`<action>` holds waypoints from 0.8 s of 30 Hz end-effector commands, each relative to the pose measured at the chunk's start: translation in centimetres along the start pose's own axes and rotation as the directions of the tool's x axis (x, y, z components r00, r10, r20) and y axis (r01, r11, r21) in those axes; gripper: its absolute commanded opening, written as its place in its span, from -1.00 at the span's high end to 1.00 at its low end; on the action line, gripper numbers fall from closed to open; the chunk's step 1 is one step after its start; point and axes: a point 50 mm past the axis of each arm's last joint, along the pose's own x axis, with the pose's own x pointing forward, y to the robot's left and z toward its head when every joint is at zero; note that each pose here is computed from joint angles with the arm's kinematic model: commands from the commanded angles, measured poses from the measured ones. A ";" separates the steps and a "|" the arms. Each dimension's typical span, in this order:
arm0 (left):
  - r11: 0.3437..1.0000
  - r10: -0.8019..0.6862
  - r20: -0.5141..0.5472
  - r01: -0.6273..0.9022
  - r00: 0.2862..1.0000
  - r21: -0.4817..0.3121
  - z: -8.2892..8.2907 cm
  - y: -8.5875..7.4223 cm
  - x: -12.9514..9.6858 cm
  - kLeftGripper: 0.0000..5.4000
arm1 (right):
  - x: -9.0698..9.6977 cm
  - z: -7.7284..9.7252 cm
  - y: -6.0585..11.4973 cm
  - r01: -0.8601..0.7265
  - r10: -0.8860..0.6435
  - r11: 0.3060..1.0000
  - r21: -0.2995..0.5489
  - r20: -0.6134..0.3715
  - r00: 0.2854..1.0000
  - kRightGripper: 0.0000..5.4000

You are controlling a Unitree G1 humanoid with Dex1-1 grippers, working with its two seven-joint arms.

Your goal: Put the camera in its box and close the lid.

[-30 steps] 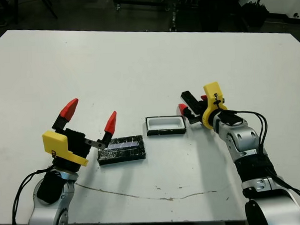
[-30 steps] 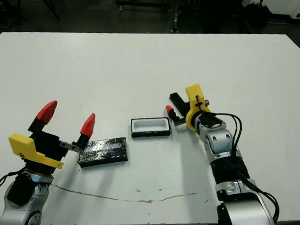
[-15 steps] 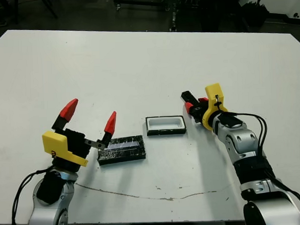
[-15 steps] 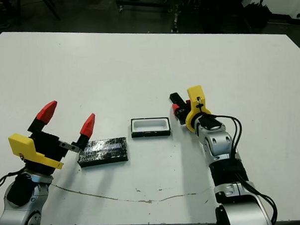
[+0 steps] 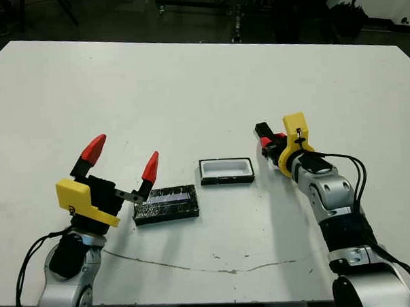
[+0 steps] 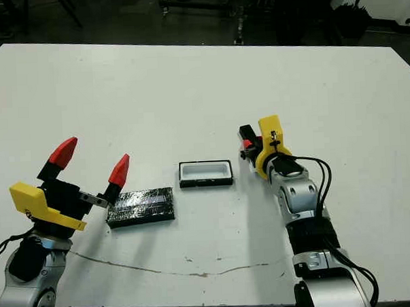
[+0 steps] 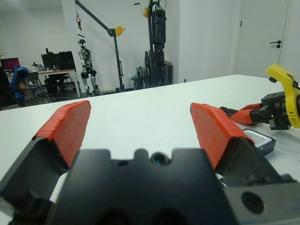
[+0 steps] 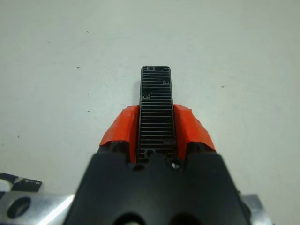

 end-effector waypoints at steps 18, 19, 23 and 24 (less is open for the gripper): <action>1.000 0.005 -0.013 -0.005 1.000 -0.009 -0.2 -0.1 -0.3 -1.00 | -2.4 6.8 -3.9 -0.441 0.481 0.871 -0.217 0.190 0.856 0.37; 1.000 0.003 -0.013 -0.003 1.000 -0.010 -0.2 -0.2 -0.3 -1.00 | -2.5 7.2 -4.0 -0.472 0.524 0.842 -0.262 0.184 0.832 0.37; 1.000 0.003 -0.012 -0.003 1.000 -0.011 -0.3 -0.2 -0.2 -1.00 | -2.8 8.4 -3.9 -0.586 0.644 0.732 -0.346 0.074 0.761 0.37; 1.000 0.004 -0.012 -0.004 1.000 -0.010 -0.3 -0.2 -0.2 -1.00 | -2.9 8.6 -3.9 -0.609 0.663 0.711 -0.352 0.046 0.747 0.37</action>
